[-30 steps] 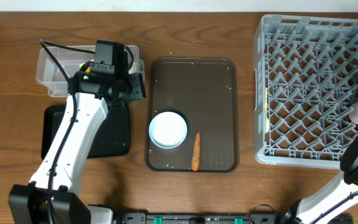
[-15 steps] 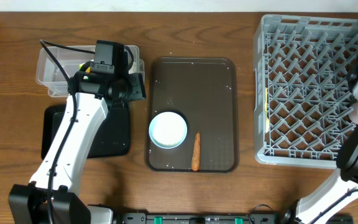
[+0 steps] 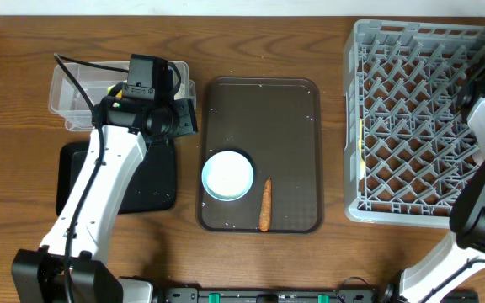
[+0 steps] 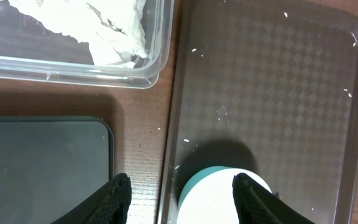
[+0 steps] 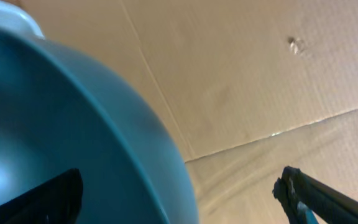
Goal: Sort waste into correct bins and load items into the dishwasher rack
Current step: 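Lift the blue plate and place it upright in the dish rack, then lower the left gripper to the light-blue rice bowl and grasp its rim, then carry the bowl left and tip the rice onto the black tray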
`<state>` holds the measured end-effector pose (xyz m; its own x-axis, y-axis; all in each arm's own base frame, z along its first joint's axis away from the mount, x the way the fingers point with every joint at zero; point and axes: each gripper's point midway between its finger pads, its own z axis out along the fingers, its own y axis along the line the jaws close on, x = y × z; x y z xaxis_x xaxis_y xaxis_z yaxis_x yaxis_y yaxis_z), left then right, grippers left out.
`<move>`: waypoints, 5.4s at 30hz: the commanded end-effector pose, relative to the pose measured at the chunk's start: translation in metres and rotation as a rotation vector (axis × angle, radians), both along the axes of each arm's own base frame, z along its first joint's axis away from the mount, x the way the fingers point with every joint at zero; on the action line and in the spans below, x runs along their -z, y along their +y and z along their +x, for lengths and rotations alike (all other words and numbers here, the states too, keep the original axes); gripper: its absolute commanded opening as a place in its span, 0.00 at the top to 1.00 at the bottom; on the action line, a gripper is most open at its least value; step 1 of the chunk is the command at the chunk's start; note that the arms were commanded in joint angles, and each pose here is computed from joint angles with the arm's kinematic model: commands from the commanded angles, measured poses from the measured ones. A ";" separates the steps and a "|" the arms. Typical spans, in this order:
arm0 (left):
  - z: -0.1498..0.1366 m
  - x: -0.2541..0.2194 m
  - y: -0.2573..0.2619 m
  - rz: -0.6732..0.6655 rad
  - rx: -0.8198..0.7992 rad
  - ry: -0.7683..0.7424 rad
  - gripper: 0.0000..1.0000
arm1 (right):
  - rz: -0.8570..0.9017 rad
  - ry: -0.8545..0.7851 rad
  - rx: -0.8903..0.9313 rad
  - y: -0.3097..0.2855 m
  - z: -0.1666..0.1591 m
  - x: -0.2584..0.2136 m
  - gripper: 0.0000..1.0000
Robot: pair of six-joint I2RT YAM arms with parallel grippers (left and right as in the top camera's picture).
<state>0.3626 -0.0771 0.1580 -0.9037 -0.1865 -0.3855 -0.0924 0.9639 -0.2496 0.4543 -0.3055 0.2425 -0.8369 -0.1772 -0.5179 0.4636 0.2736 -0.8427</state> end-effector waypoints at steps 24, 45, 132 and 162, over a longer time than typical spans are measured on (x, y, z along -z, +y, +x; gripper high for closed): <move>-0.005 0.001 -0.005 0.009 0.013 0.015 0.37 | 1.273 0.215 -0.973 0.380 -0.033 0.049 0.08; -0.056 0.041 -0.105 0.000 0.175 0.168 0.37 | 1.193 0.101 -0.551 0.362 -0.040 0.070 0.02; -0.025 0.025 0.061 -0.686 -0.083 0.070 0.94 | 1.162 0.163 -0.546 0.352 -0.048 0.075 0.01; -0.049 -0.014 0.114 -1.383 -0.334 -0.055 0.94 | 1.161 0.163 -0.547 0.352 -0.048 0.075 0.01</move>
<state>0.3136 0.0357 0.1664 -0.7514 -0.6472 0.1282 -0.1531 -0.0179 -0.9880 0.4063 0.0505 0.1673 -0.8672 -0.0285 -0.4971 -0.0282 0.9996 -0.0080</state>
